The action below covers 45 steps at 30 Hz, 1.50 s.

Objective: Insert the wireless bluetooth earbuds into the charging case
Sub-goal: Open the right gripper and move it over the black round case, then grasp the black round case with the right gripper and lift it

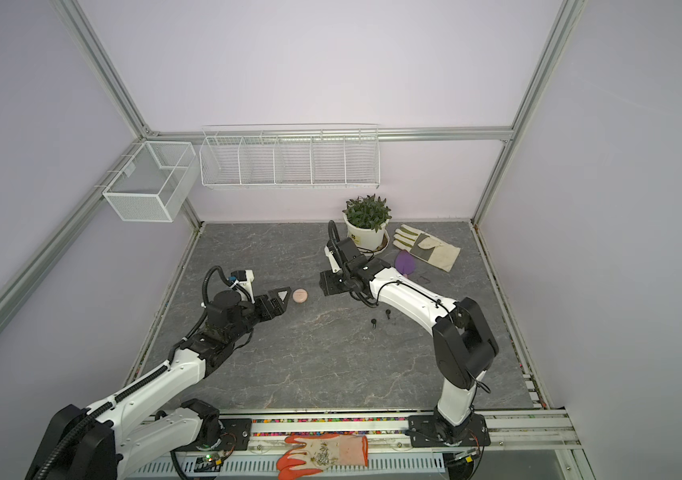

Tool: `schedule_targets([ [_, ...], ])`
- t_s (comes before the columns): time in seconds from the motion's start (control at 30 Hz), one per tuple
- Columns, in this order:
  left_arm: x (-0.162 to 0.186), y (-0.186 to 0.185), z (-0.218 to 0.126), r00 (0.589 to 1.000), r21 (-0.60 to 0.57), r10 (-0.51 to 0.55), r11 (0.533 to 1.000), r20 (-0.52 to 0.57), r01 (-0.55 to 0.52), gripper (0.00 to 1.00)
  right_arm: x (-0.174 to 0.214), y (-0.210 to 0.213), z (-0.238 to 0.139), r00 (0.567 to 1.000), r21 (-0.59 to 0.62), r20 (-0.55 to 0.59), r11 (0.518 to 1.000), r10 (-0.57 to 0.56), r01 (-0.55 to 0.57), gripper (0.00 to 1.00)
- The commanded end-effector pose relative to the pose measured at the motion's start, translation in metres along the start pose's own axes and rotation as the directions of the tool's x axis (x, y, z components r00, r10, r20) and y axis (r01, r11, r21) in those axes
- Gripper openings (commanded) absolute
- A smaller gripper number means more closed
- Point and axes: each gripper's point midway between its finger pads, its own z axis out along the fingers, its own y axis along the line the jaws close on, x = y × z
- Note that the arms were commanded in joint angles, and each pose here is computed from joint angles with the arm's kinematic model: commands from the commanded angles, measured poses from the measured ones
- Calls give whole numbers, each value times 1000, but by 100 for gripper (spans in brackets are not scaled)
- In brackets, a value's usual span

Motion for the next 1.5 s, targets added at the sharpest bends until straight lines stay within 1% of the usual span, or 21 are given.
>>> schedule_targets([
  [0.0, -2, -14, 5, 999, 51, -15, 999, -45, 18, 100, 51, -71, -6, 955, 224, -237, 946, -180, 234, 61],
  [0.07, 0, -17, 8, 998, 61, -14, 998, -69, 18, 100, 56, -91, -5, 939, 258, -289, 929, -188, 265, 62],
  [0.17, 3, -22, 12, 995, 78, -7, 997, -104, 16, 99, 61, -114, 4, 924, 251, -339, 930, -176, 269, 65],
  [0.3, 6, -27, 18, 990, 101, -3, 995, -139, 17, 100, 60, -138, 16, 925, 242, -346, 937, -161, 253, 70],
  [0.4, 8, -28, 22, 987, 107, -1, 994, -160, 18, 100, 58, -148, 25, 926, 232, -341, 940, -161, 249, 75],
  [0.47, 10, -29, 24, 985, 112, -2, 994, -172, 21, 100, 60, -152, 33, 921, 220, -354, 942, -163, 252, 76],
  [0.6, 11, -30, 28, 983, 119, 5, 993, -186, 18, 100, 63, -155, 52, 907, 198, -379, 942, -182, 272, 76],
  [0.7, 11, -30, 29, 983, 119, 8, 993, -186, 15, 100, 62, -159, 63, 907, 194, -381, 944, -178, 267, 75],
  [0.83, 13, -30, 30, 981, 120, 5, 993, -192, 19, 100, 63, -168, 71, 908, 200, -388, 947, -159, 252, 72],
  [0.9, 14, -29, 31, 981, 118, 5, 993, -193, 18, 100, 65, -171, 75, 908, 195, -392, 950, -152, 243, 68],
  [1.13, 14, -27, 32, 981, 109, 9, 994, -194, 12, 99, 67, -166, 81, 910, 160, -387, 962, -147, 223, 52],
  [1.27, 15, -25, 32, 981, 98, 9, 995, -195, 11, 100, 65, -162, 81, 915, 143, -376, 966, -148, 214, 45],
  [1.37, 14, -24, 31, 981, 94, 11, 996, -195, 8, 100, 61, -157, 79, 919, 139, -360, 965, -158, 220, 43],
  [1.47, 13, -22, 28, 981, 81, 16, 997, -196, 0, 100, 54, -144, 75, 923, 127, -328, 959, -202, 255, 42],
])
